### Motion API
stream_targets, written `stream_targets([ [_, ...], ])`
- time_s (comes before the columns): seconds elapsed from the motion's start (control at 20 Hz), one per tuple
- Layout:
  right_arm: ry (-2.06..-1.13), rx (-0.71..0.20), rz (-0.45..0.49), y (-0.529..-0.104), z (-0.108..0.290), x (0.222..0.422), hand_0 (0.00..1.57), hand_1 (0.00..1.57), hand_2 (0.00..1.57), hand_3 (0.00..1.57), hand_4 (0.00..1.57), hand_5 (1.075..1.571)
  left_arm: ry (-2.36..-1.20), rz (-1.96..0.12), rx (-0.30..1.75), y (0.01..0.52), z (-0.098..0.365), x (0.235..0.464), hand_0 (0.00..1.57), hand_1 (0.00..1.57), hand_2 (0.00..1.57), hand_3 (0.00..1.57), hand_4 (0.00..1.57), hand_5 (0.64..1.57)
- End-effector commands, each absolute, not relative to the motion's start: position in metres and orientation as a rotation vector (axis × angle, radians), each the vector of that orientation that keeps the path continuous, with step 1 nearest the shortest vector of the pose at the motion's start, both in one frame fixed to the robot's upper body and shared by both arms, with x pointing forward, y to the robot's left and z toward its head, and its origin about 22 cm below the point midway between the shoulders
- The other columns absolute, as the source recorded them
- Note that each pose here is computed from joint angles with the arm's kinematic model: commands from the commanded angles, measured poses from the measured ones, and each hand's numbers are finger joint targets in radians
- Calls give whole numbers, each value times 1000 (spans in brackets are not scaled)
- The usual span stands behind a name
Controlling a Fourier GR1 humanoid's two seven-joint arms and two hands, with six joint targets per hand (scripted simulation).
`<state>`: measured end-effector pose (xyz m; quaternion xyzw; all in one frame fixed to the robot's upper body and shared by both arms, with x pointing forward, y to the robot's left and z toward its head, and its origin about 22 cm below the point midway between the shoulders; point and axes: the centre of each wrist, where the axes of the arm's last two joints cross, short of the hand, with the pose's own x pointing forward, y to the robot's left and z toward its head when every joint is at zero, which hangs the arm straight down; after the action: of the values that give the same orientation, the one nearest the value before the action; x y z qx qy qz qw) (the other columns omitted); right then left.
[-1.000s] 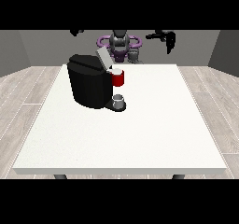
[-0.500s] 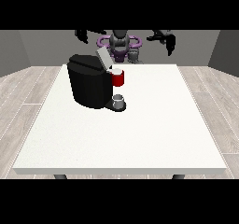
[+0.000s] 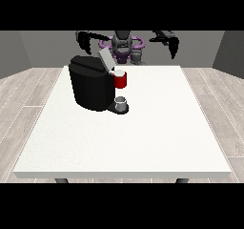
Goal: Insert the coffee pod into the coffee machine and close the lid
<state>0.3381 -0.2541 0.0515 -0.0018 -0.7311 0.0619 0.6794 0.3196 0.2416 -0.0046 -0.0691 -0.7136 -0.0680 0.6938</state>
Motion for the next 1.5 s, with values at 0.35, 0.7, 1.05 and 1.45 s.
stream_targets([
  [0.35, -1653, -12, 199, -240, 56, 369, 0, 0, 0, 0, 0, 1571, -1656, -151, -101, 239, 27, 308, 0, 0, 0, 0, 0, 1571],
  [0.7, -1698, 5, 241, -228, 68, 380, 0, 0, 0, 0, 0, 1571, -1667, -115, -97, 272, 23, 304, 0, 0, 0, 0, 0, 1571],
  [1.05, -1627, 15, 283, -211, 57, 380, 0, 0, 0, 0, 0, 1571, -1625, -138, -66, 270, 18, 291, 0, 0, 0, 0, 0, 1571],
  [1.45, -1753, -23, 266, -215, 98, 407, 0, 0, 0, 0, 0, 1571, -1695, -164, -68, 264, 25, 301, 0, 0, 0, 0, 0, 1571],
])
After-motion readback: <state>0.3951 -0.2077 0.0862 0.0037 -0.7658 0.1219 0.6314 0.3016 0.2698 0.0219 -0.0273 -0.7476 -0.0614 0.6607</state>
